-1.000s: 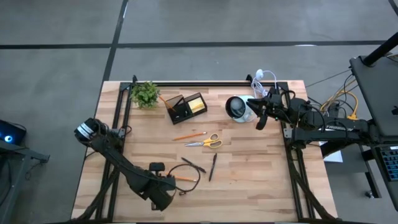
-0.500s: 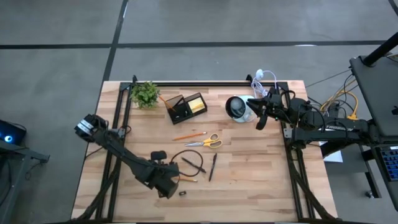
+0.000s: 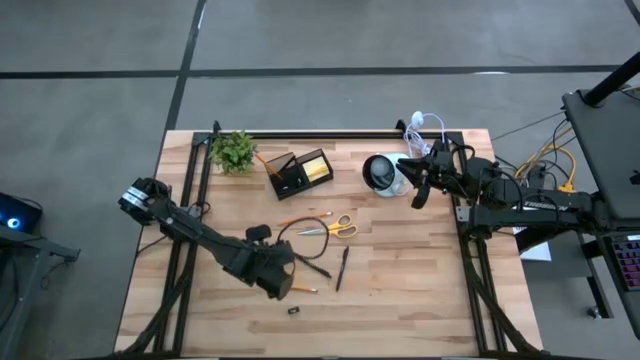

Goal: Pick and place office supplies into organizer
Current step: Put the blue eraser into the black desk organizer

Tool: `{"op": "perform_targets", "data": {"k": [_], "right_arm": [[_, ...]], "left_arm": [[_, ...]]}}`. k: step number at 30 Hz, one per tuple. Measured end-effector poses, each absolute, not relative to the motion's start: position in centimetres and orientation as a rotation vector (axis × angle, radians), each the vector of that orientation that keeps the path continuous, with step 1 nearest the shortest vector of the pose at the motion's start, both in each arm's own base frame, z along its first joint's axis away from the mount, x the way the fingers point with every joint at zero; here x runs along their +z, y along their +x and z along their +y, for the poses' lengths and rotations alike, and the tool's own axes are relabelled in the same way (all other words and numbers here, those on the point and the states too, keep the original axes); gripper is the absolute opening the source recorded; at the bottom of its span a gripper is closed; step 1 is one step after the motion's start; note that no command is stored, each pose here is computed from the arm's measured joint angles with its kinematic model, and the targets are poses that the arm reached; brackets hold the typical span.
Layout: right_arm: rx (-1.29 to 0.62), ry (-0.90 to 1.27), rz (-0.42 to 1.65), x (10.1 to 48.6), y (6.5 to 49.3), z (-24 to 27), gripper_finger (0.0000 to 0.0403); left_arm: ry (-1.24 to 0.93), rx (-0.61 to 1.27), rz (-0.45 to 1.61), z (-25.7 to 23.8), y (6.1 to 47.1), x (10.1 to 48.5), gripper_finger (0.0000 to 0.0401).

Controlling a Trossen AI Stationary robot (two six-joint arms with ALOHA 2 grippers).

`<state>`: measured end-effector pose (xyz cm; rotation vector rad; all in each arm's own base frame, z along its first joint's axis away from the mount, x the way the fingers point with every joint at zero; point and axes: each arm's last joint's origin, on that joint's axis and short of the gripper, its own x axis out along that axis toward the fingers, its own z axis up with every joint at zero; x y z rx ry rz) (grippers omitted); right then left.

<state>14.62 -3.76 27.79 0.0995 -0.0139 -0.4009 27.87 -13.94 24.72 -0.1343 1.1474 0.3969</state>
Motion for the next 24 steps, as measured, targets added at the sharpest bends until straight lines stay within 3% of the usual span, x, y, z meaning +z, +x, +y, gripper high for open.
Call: {"op": "perform_targets", "data": {"k": [24], "right_arm": [[-0.401, 0.100, -0.014, 27.8, 14.6, -3.8, 0.0059]], "left_arm": [[-0.129, 0.484, 0.977, -7.3, 31.4, 25.9, 0.0029]]}}
